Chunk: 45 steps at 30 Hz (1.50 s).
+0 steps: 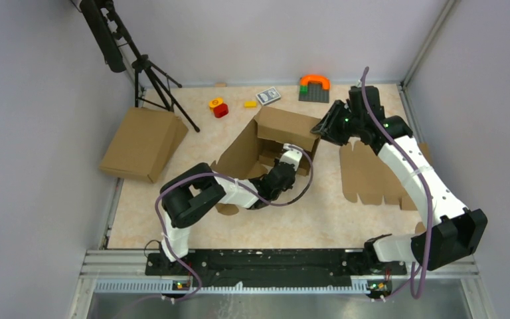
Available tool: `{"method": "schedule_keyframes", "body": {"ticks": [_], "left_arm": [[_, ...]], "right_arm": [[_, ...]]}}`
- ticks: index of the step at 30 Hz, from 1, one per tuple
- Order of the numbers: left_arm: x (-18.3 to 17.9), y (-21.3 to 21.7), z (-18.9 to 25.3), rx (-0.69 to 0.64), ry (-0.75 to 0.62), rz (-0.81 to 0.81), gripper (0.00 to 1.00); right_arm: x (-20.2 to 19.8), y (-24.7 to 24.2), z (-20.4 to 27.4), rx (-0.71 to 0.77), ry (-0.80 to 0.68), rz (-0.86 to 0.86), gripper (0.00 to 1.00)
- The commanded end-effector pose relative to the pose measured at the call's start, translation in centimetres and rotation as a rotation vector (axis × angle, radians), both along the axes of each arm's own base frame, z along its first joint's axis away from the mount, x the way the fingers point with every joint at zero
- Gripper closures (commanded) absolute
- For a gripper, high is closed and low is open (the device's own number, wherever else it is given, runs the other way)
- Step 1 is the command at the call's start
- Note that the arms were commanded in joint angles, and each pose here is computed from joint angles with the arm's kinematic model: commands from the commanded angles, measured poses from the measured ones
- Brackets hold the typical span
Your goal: Fold the paper box
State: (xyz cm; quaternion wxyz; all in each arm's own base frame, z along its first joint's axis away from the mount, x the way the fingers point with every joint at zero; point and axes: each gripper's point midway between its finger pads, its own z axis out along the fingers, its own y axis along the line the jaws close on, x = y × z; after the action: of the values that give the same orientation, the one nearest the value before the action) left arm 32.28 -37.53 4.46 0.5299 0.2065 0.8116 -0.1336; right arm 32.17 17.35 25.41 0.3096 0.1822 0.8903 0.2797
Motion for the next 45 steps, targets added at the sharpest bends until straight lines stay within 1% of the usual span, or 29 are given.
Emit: {"method": "schedule_keyframes", "body": {"ticks": [1,3,6,8,14,18,24,28,32,36,45], "left_arm": [[0.8,-1.0,2.0,-0.053,-0.045,-0.015,1.00],[0.7,-1.0,2.3,-0.058,-0.050,-0.016,1.00],[0.7,-0.9,2.6,-0.062,-0.054,-0.019,1.00],[0.6,-0.9,2.8,-0.067,-0.057,-0.021,1.00],[0.6,-0.9,2.9,-0.069,-0.059,-0.024,1.00],[0.6,-0.9,3.1,-0.069,-0.064,-0.023,1.00],[0.6,-1.0,3.2,-0.074,-0.065,-0.029,1.00],[0.6,-1.1,3.2,-0.074,-0.065,-0.032,1.00],[0.6,-1.2,3.2,-0.075,-0.067,-0.034,1.00],[0.6,-1.2,3.2,-0.076,-0.068,-0.035,1.00],[0.9,-1.2,3.4,-0.079,-0.074,-0.033,1.00]], "right_arm": [[0.4,-0.4,0.3,-0.020,-0.030,0.005,0.61],[0.7,-0.7,1.0,-0.043,-0.069,0.021,0.59],[1.4,-1.9,1.5,-0.109,-0.116,0.023,0.51],[1.9,-2.7,1.4,-0.128,-0.129,0.026,0.47],[2.4,-1.6,1.1,-0.055,-0.178,0.110,0.28],[2.3,-0.6,1.6,-0.019,-0.197,0.159,0.21],[2.6,-1.2,2.9,-0.042,-0.256,0.139,0.07],[3.4,-0.8,3.1,-0.027,-0.261,0.144,0.06],[4.9,-0.9,3.0,-0.059,-0.258,0.137,0.05],[5.9,-0.7,3.4,-0.050,-0.275,0.141,0.05],[6.3,1.3,2.8,0.016,-0.258,0.239,0.04]]}}
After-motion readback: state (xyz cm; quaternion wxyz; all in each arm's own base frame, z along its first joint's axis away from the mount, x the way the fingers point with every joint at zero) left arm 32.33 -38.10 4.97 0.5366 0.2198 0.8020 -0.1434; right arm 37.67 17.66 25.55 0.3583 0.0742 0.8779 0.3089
